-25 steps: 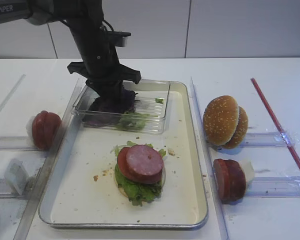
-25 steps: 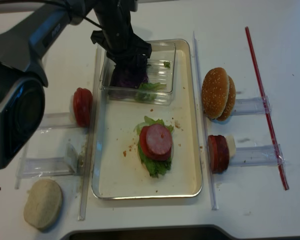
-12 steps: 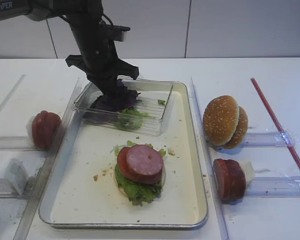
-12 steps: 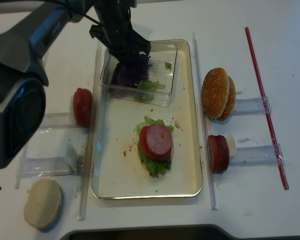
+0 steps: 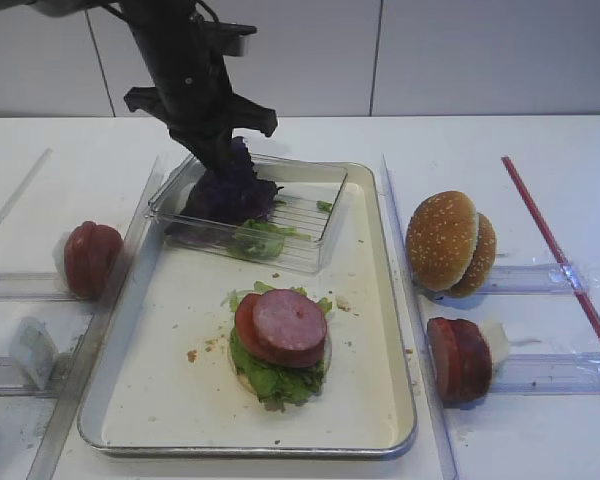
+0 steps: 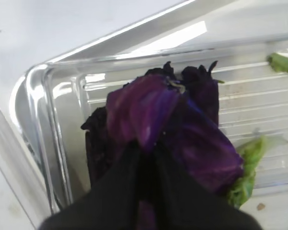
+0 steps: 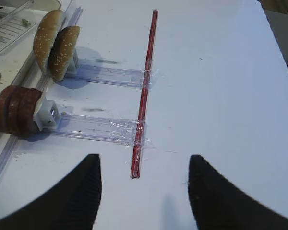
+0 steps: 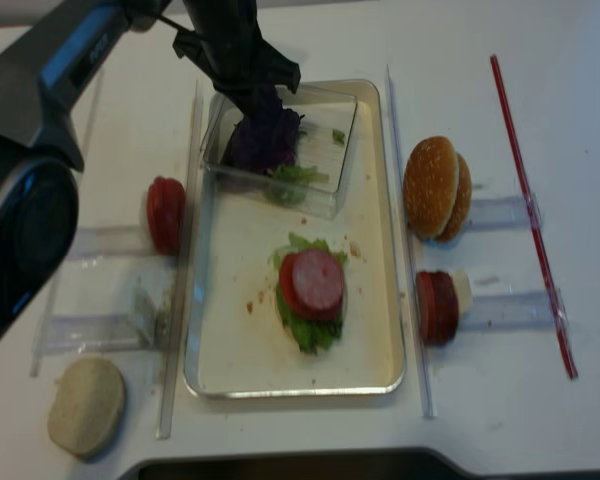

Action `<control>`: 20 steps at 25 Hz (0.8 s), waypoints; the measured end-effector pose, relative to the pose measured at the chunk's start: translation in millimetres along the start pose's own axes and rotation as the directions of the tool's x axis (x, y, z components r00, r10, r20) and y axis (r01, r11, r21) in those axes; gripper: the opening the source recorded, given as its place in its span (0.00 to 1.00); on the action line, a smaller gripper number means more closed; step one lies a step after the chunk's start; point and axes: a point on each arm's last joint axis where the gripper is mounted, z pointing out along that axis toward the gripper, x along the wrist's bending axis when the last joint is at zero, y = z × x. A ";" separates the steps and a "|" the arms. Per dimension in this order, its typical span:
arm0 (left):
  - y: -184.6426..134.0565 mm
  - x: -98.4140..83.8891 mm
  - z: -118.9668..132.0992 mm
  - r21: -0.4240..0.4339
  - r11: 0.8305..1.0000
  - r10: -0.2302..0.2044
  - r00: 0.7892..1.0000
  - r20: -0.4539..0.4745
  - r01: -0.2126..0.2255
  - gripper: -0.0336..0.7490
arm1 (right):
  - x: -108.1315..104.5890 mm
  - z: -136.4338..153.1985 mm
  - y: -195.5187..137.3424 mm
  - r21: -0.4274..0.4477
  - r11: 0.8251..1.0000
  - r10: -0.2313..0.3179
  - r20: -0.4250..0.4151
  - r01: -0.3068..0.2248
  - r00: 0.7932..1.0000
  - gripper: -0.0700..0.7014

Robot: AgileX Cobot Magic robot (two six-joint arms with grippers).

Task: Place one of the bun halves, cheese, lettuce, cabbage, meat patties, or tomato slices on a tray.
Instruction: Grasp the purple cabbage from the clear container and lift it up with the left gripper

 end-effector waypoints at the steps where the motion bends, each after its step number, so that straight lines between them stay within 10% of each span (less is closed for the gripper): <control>1: -0.2 -0.2 -4.2 -0.007 1.000 -0.007 1.000 0.000 0.007 0.07 | 0.0 0.0 0.0 0.000 1.000 0.000 0.000 0.000 1.000 0.65; 20: -37.5 -4.1 -98.1 -0.121 0.992 -0.042 0.999 0.004 0.042 0.06 | 0.0 0.0 0.0 0.000 1.000 0.000 0.000 0.000 1.000 0.65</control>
